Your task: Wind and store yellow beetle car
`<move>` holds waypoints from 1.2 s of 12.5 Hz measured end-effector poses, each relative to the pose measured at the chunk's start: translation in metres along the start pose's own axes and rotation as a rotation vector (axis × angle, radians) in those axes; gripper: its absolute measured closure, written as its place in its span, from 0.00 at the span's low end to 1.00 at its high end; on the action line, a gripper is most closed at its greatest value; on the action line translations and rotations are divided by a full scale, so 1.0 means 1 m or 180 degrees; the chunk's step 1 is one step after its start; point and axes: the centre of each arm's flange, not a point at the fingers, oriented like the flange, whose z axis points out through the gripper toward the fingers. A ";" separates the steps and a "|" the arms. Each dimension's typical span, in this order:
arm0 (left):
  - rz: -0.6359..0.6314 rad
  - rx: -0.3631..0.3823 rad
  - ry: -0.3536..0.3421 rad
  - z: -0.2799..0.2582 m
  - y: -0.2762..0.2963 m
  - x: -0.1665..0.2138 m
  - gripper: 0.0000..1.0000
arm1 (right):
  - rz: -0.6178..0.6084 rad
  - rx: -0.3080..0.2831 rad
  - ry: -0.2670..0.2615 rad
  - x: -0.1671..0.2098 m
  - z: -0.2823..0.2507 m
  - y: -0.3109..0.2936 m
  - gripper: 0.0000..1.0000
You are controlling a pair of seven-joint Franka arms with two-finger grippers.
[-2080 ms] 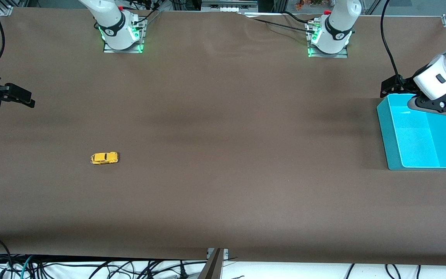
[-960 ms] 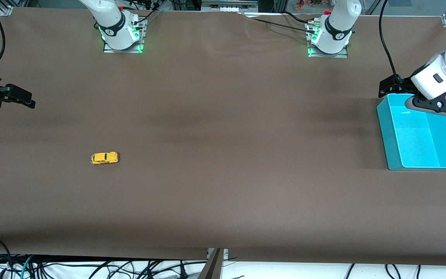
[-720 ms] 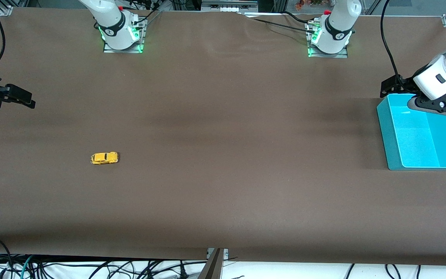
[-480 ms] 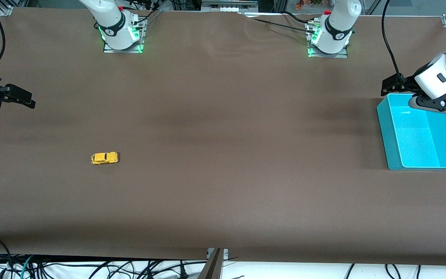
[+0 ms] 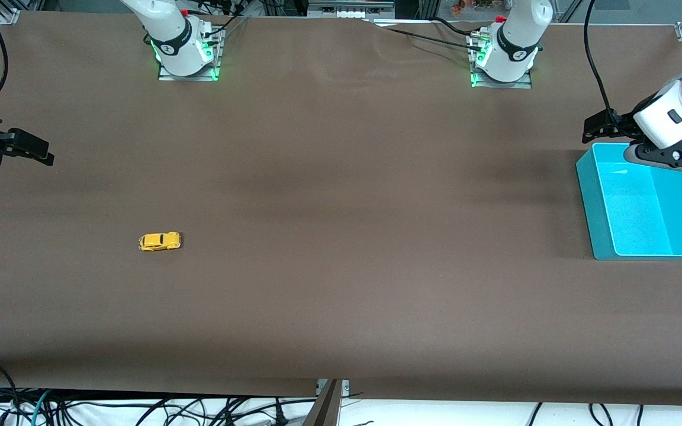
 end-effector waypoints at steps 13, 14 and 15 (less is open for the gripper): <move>0.0001 0.0000 -0.0001 0.000 0.000 0.000 0.00 | 0.0001 0.0000 -0.0013 0.001 0.002 0.000 0.00; 0.0000 0.0000 -0.0001 0.000 0.000 0.000 0.00 | 0.0000 0.0000 -0.0017 0.002 0.003 0.000 0.00; 0.0000 0.0000 -0.0001 0.000 0.000 0.000 0.00 | 0.0000 0.0000 -0.0022 0.002 0.004 0.000 0.00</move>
